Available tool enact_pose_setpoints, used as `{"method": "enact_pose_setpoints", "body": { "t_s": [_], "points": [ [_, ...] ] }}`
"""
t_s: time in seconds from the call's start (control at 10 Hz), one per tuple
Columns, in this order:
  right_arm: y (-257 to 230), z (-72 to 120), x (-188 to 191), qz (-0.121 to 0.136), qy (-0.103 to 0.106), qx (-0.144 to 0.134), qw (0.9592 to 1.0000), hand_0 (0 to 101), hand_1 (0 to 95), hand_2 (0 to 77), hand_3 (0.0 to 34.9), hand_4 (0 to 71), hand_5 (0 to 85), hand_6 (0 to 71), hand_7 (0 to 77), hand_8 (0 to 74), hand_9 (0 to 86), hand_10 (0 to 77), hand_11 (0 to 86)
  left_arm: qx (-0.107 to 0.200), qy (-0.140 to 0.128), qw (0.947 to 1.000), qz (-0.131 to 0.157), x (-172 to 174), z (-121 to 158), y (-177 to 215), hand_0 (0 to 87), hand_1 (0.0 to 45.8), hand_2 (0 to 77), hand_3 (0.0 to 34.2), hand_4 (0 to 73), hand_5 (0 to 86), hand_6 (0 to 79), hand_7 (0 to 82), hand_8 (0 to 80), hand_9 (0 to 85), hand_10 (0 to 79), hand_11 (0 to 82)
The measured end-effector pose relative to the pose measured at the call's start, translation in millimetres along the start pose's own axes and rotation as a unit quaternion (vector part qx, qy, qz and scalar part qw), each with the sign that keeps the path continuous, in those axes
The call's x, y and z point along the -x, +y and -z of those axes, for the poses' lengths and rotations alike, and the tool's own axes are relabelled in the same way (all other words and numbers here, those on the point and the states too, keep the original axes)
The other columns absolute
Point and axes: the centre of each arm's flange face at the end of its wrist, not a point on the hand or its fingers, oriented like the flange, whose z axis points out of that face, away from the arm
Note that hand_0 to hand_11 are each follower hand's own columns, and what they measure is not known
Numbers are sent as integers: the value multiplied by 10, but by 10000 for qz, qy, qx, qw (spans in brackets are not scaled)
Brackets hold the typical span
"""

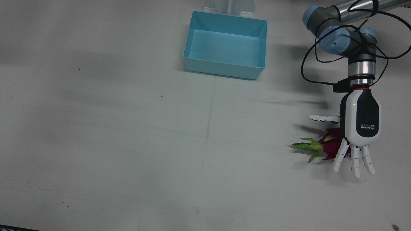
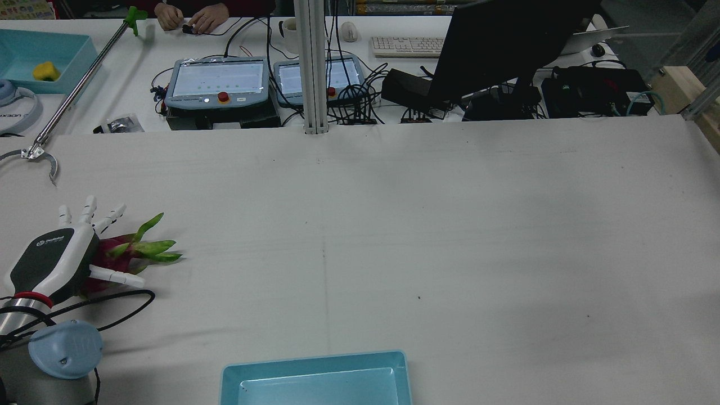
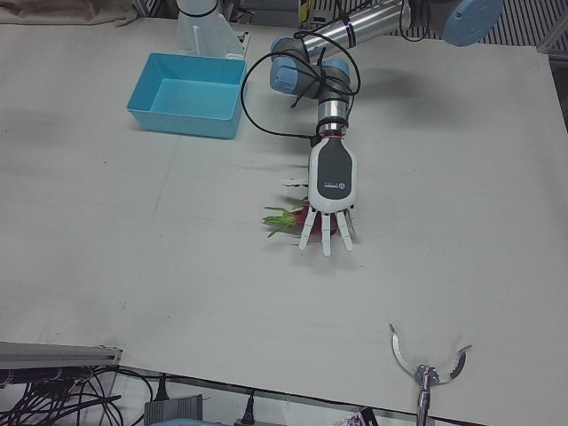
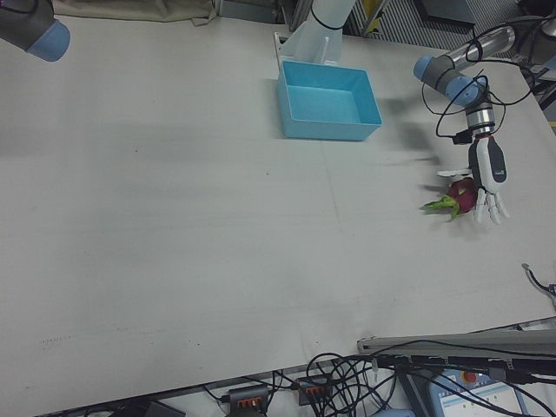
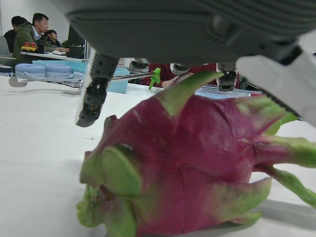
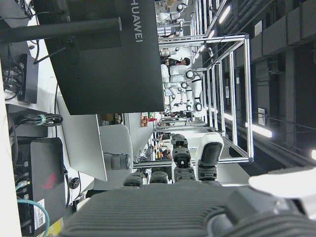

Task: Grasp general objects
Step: 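Lower the open left hand beside the dragon fruit, fingers around it, then close the left hand's fingers around the dragon fruit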

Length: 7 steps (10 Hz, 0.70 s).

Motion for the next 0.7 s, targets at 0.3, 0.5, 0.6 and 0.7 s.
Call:
{"method": "enact_pose_setpoints", "body": {
  "t_s": [0.3, 0.5, 0.6, 0.7],
  "points": [
    [4, 0, 0, -1, 0, 4, 10000, 6, 60, 16, 0, 0, 742, 0, 0, 0, 16, 0, 11, -6, 8, 10000, -11, 1, 1, 10, 424, 0, 11, 303, 49, 22, 5, 11, 16, 5, 442, 5],
    [1, 0, 0, 0, 0, 1, 10000, 6, 60, 16, 0, 0, 742, 0, 0, 0, 16, 0, 11, -9, 7, 10000, -25, 1, 0, 11, 401, 0, 11, 279, 49, 22, 5, 11, 16, 5, 442, 5],
    [0, 0, 0, 0, 0, -1, 10000, 6, 60, 16, 0, 0, 742, 0, 0, 0, 16, 0, 11, -9, 6, 10000, -32, 1, 0, 11, 401, 0, 11, 279, 49, 22, 5, 11, 16, 5, 442, 5],
    [-2, 0, 0, 0, 0, -2, 10000, 7, 60, 16, 0, 0, 742, 0, 0, 0, 16, 0, 11, -4, 5, 10000, -41, 3, 3, 17, 396, 0, 11, 227, 49, 22, 5, 11, 16, 5, 442, 5]
  ]
}}
